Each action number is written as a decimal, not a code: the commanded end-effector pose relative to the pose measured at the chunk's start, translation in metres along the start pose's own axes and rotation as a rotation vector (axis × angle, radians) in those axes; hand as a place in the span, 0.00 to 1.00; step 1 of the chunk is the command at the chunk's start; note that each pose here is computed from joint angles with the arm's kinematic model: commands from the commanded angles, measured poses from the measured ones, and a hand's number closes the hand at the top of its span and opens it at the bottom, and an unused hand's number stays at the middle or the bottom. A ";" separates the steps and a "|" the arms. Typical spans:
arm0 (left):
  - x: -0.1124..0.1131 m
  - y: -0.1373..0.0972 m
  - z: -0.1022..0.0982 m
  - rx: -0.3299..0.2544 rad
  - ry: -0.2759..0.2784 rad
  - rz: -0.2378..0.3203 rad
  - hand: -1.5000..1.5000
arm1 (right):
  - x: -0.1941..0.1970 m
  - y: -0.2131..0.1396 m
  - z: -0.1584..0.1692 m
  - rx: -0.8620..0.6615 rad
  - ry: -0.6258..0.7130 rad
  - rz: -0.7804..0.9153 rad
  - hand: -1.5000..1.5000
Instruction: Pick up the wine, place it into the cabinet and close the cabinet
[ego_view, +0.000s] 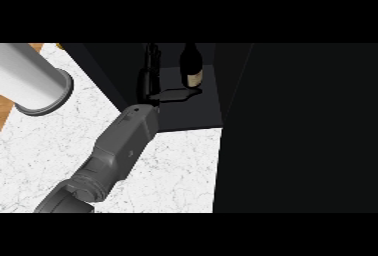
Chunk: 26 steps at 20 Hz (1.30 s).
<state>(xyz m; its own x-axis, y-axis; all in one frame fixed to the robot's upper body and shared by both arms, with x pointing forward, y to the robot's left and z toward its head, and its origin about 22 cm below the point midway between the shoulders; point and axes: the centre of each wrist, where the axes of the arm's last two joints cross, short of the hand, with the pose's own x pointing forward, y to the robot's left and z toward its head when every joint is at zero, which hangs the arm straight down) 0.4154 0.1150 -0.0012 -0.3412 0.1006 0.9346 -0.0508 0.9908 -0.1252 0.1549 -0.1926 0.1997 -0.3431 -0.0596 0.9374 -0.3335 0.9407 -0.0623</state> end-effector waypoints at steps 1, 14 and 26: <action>-0.015 0.012 0.019 0.017 0.047 0.030 0.00 | 0.007 -0.001 0.001 0.010 0.002 0.003 0.00; -0.012 -0.022 0.079 -0.009 0.080 0.041 0.00 | 0.010 -0.015 0.005 -0.053 -0.006 0.018 0.00; 0.035 -0.058 0.157 -0.061 0.008 0.107 0.00 | 0.022 -0.016 0.013 -0.078 -0.011 0.044 0.00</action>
<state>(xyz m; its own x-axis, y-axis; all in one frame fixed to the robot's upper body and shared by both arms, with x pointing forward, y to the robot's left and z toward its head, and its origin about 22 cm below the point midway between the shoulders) 0.2873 0.0571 -0.0233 -0.3124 0.1682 0.9349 0.0276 0.9854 -0.1681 0.1530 -0.2067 0.1995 -0.3382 -0.0016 0.9411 -0.2288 0.9701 -0.0806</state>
